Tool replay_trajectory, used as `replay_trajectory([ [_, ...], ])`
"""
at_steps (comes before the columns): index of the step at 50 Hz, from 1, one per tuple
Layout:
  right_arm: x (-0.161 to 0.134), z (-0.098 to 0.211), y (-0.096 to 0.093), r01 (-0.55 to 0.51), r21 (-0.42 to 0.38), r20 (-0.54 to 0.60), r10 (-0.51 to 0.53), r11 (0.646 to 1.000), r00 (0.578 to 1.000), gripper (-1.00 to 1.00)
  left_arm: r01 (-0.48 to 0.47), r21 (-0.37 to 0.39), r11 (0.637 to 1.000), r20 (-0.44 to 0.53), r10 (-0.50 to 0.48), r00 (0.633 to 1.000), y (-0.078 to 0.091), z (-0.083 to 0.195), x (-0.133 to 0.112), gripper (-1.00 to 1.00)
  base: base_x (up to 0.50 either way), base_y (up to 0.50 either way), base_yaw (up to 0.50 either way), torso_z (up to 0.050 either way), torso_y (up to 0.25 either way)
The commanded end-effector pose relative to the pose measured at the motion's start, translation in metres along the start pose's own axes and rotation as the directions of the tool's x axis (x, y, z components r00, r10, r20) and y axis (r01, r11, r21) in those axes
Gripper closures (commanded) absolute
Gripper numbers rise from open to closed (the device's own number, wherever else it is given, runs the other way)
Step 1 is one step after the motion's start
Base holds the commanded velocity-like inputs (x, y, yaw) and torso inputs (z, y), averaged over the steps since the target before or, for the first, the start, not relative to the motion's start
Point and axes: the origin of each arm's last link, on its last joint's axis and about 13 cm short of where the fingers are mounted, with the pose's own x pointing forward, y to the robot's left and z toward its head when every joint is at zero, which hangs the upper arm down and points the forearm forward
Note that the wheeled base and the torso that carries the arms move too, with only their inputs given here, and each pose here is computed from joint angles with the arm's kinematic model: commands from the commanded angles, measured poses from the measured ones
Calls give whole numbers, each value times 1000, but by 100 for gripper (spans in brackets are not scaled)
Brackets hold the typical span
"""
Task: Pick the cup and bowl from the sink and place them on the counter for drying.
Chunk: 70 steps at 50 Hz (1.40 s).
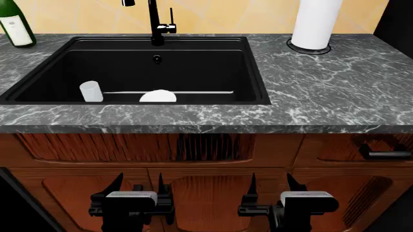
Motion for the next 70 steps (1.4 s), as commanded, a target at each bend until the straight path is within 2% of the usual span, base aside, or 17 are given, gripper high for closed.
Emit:
replay_trajectory([
  [1, -1, 1, 1, -4, -21, 6, 4, 1000, 1000, -100, 11, 5, 1000, -1, -11, 1000, 1, 0, -1, -100, 0, 0, 0, 0, 0],
  [3, -1, 0, 1, 0, -11, 7, 0, 1000, 1000, -100, 18, 29, 999, -7, -18, 1000, 0, -2, -2, -100, 0, 0, 0, 0, 0],
  [4, 0, -1, 0, 7, -13, -2, -7, 1000, 1000, -100, 24, 17, 1000, -10, -24, 1000, -5, 0, 1, -100, 0, 0, 0, 0, 0],
  [7, -1, 0, 1, 5, -10, 1, -5, 1000, 1000, -100, 19, 2, 1000, -14, -19, 1000, -5, 1, 2, -100, 0, 0, 0, 0, 0],
  [15, 0, -2, 1, -1, 2, -7, 1, 1000, 1000, -100, 13, 3, 1000, -15, -13, 1000, 0, -1, -1, -100, 0, 0, 0, 0, 0],
  [24, 0, -1, 1, -3, -18, -8, 3, 1000, 1000, -100, 10, 8, 1000, -17, -10, 1000, -2, -1, 1, -100, 0, 35, 0, 0, 0],
  [56, 0, -2, 1, -3, -32, -11, 2, 999, 1000, -100, 7, -1, 1000, -20, -7, 1000, -2, -1, 2, -100, 0, 496, 0, 0, 0],
  [70, 1, -3, 0, 7, -20, -17, -7, 1000, 1000, -100, 13, 7, 1000, -28, -13, 1000, -5, 0, 3, -100, 1, 44, 0, 0, 0],
])
